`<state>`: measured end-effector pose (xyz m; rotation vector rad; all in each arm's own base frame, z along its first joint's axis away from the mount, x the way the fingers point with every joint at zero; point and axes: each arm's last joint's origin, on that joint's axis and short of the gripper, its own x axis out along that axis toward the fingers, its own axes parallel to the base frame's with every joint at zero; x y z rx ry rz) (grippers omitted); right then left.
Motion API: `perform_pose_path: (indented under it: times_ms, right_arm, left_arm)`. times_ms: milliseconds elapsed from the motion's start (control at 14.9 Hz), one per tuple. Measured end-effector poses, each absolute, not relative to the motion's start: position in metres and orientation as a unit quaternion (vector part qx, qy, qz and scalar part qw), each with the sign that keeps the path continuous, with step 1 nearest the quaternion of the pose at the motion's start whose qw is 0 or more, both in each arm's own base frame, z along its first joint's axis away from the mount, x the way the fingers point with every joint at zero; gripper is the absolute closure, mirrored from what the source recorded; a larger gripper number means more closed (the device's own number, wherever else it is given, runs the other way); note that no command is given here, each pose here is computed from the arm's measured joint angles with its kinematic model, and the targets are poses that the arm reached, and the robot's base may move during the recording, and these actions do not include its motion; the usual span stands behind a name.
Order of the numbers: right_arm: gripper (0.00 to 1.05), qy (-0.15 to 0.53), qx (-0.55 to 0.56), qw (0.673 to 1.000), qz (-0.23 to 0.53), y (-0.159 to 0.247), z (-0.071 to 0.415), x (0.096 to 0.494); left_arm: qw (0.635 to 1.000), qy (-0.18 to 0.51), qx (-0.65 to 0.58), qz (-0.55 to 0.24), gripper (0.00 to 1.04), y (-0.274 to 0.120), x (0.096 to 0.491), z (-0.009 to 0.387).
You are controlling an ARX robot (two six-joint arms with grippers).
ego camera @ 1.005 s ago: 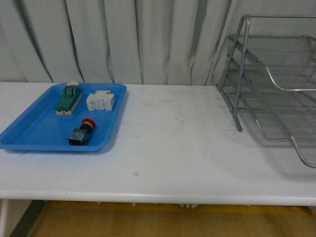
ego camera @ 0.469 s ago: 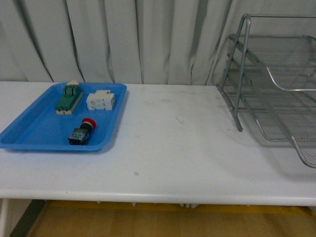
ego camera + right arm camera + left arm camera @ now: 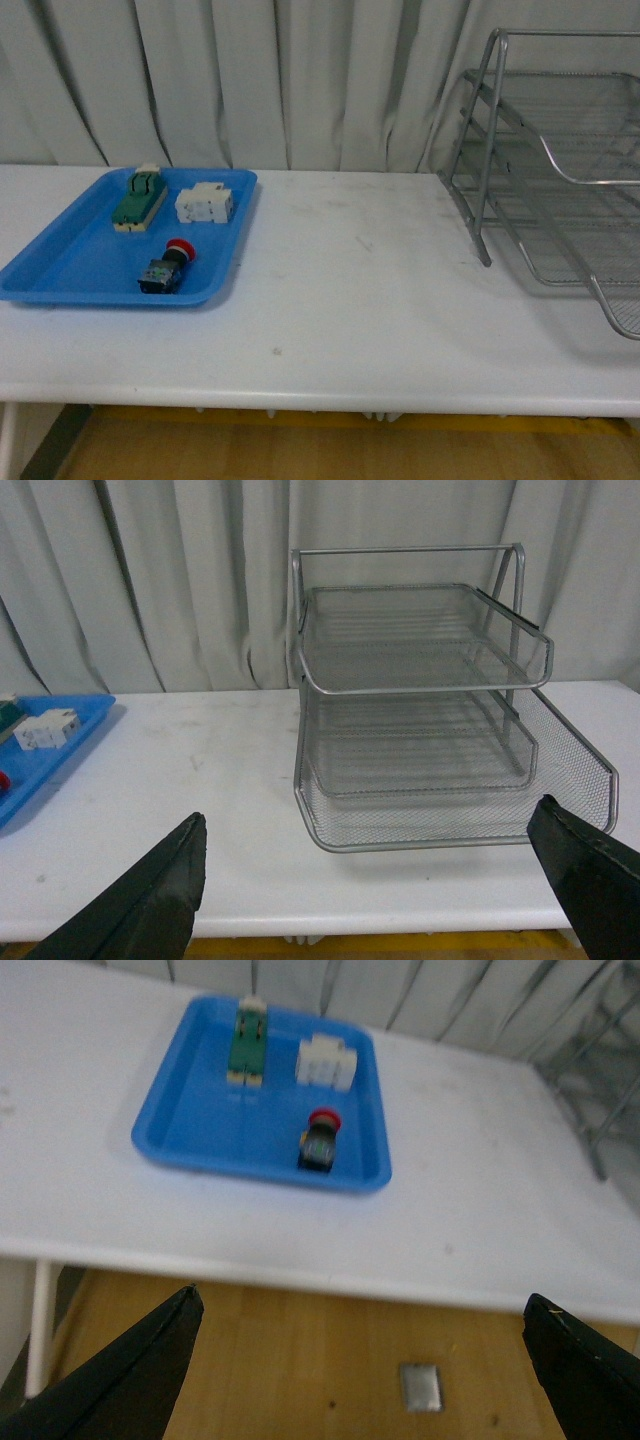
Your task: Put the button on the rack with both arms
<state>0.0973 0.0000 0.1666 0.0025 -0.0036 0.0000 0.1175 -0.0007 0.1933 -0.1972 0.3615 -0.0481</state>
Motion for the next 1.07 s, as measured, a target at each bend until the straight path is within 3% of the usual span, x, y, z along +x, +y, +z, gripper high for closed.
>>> perform_pose_path:
  times_ms: [134,268,469,603,871,1072]
  right_arm:
    - [0.06,-0.002,0.001,1.0,0.0,0.0,0.167,0.097]
    - [0.06,-0.002,0.001,1.0,0.0,0.0,0.167,0.097]
    - [0.06,-0.002,0.001,1.0,0.0,0.0,0.167,0.097]
    - [0.06,-0.002,0.001,1.0,0.0,0.0,0.167,0.097]
    - [0.06,-0.002,0.001,1.0,0.0,0.0,0.167,0.097]
    - [0.06,-0.002,0.001,1.0,0.0,0.0,0.167,0.097]
  left_arm:
    - [0.986,0.127,-0.106,-0.027,0.07,0.009,0.164,0.23]
    - [0.984,0.138,-0.105,-0.043,0.07,0.011,0.209,0.237]
    - [0.96,0.269,-0.06,-0.044,0.07,-0.009,0.327,0.206]
    - [0.94,0.335,-0.01,-0.059,0.07,-0.034,0.381,0.179]
    - [0.9,0.43,0.03,-0.064,0.07,-0.054,0.44,0.121]
    - [0.892,0.448,0.021,-0.06,0.07,-0.054,0.453,0.109]
